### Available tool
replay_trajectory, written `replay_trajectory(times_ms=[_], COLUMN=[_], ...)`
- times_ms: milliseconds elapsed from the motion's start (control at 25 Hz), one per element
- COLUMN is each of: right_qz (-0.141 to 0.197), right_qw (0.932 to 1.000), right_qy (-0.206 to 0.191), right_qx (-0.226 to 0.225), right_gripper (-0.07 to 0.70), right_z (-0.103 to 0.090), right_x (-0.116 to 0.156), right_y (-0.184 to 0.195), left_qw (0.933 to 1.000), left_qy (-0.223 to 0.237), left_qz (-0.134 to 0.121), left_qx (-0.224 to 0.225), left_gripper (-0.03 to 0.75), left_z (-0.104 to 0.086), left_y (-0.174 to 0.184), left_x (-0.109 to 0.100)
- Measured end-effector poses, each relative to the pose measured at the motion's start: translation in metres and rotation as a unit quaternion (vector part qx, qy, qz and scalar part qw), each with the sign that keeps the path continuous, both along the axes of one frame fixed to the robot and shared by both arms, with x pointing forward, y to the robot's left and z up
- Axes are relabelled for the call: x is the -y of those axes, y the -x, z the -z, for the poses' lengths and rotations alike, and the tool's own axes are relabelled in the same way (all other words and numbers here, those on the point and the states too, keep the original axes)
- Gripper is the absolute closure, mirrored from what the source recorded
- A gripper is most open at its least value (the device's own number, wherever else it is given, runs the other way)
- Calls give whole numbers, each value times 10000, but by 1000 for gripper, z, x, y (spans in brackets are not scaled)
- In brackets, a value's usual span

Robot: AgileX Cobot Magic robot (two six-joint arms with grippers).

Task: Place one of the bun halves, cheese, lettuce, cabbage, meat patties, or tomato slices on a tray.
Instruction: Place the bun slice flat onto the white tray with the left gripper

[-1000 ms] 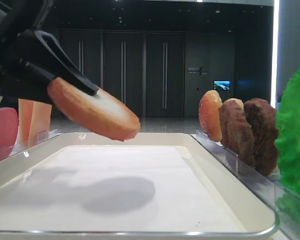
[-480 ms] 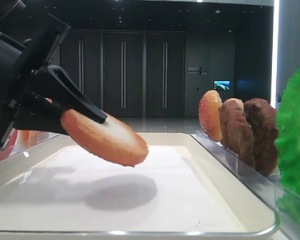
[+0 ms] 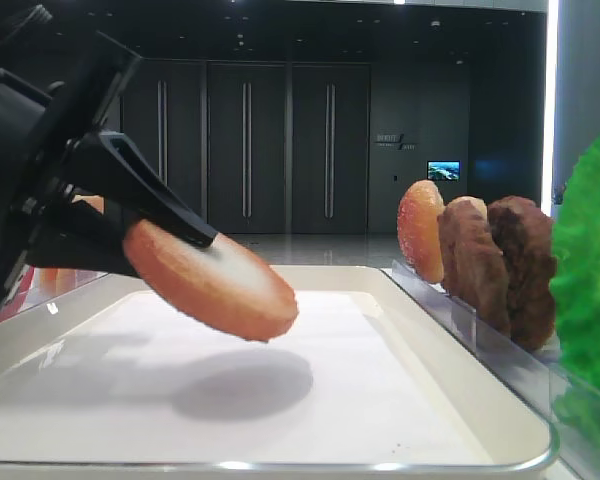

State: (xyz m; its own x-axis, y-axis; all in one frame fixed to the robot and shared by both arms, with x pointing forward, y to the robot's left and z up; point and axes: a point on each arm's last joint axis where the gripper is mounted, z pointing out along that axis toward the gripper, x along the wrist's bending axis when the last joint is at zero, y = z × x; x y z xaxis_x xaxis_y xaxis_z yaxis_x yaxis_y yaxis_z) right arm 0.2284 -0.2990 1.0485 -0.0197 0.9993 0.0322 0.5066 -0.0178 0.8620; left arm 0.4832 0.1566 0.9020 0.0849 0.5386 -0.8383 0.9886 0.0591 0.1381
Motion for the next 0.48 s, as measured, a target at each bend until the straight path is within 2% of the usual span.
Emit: replay_trajectory(times_ms=[240,480], right_qz=[0,0], right_qw=[10000,10000], right_qy=[0,0], right_qx=[0,0], right_gripper=[376,376], right_z=[0,0], right_x=[0,0], right_y=[0,0], left_qw=[10000,9999], left_qy=[-42,-108], left_qz=[-22,26], left_qx=[8,-19], left_gripper=[386,321], left_z=[1,2], left_y=[0,1], left_x=[0,-1])
